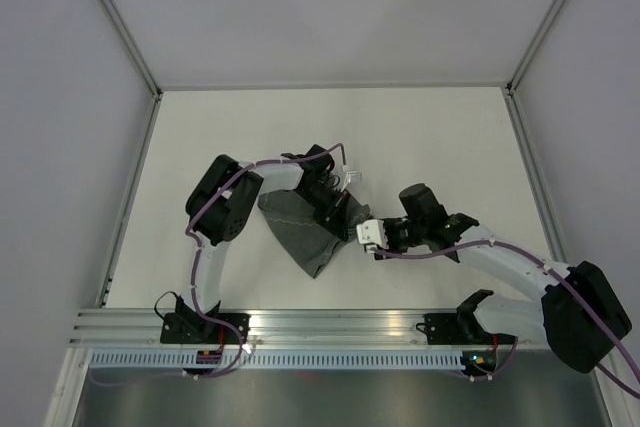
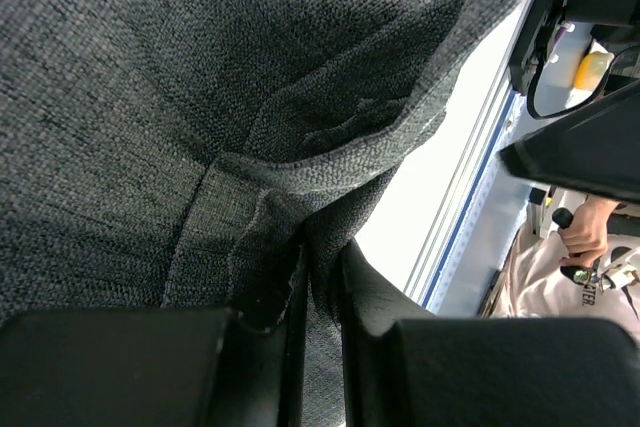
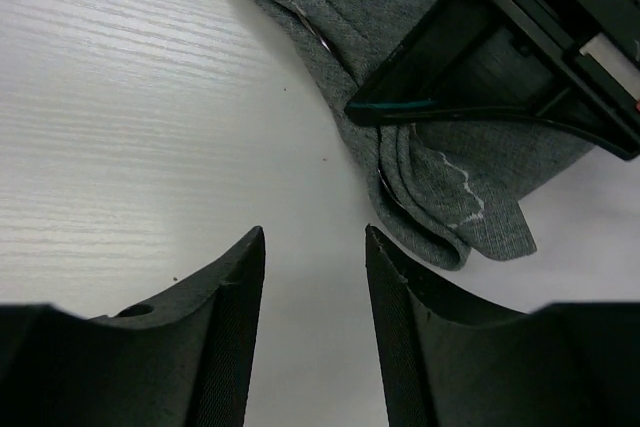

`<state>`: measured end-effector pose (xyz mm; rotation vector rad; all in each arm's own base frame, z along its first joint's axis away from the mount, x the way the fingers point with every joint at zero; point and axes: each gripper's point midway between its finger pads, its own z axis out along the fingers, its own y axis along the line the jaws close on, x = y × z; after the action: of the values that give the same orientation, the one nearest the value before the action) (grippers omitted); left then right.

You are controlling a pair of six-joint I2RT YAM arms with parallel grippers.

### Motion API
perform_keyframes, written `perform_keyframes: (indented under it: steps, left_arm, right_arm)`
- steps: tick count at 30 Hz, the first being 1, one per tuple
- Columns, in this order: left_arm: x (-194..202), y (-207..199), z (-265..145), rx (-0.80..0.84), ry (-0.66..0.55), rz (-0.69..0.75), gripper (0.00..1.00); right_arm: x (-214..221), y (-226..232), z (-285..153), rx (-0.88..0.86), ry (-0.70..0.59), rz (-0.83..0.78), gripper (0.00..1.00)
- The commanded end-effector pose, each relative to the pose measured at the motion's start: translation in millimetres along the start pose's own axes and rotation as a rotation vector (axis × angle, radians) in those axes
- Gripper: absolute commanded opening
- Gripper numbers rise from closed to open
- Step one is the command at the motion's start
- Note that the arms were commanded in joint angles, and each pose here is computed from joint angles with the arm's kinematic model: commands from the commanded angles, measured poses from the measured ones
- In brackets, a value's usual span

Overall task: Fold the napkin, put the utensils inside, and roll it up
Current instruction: Roll the napkin with the utensil

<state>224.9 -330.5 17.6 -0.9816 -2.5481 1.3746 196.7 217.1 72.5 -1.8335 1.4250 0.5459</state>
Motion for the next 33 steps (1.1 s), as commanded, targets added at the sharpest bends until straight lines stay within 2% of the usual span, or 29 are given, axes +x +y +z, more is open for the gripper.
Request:
perform_keyframes:
  steps: [1, 10, 17, 30, 33]
  left_arm:
    - [14, 10, 6, -0.028, 0.046, -0.070, 0.02]
    - [17, 11, 7, -0.016, 0.052, -0.042, 0.02]
    - [18, 12, 7, -0.011, 0.058, -0.040, 0.02]
    - [18, 11, 5, -0.011, 0.061, -0.033, 0.02]
    - [20, 12, 5, -0.010, 0.066, -0.039, 0.02]
  right_arm:
    - [-19, -13, 12, 0.048, -0.071, -0.199, 0.52]
    - [-18, -9, 39, 0.109, -0.044, -0.351, 0.64]
    - [-19, -30, 49, 0.201, -0.025, -0.376, 0.62]
    - [3, -33, 66, 0.165, 0.052, -0.390, 0.60]
    - [6, -34, 70, 0.167, 0.057, -0.396, 0.56]
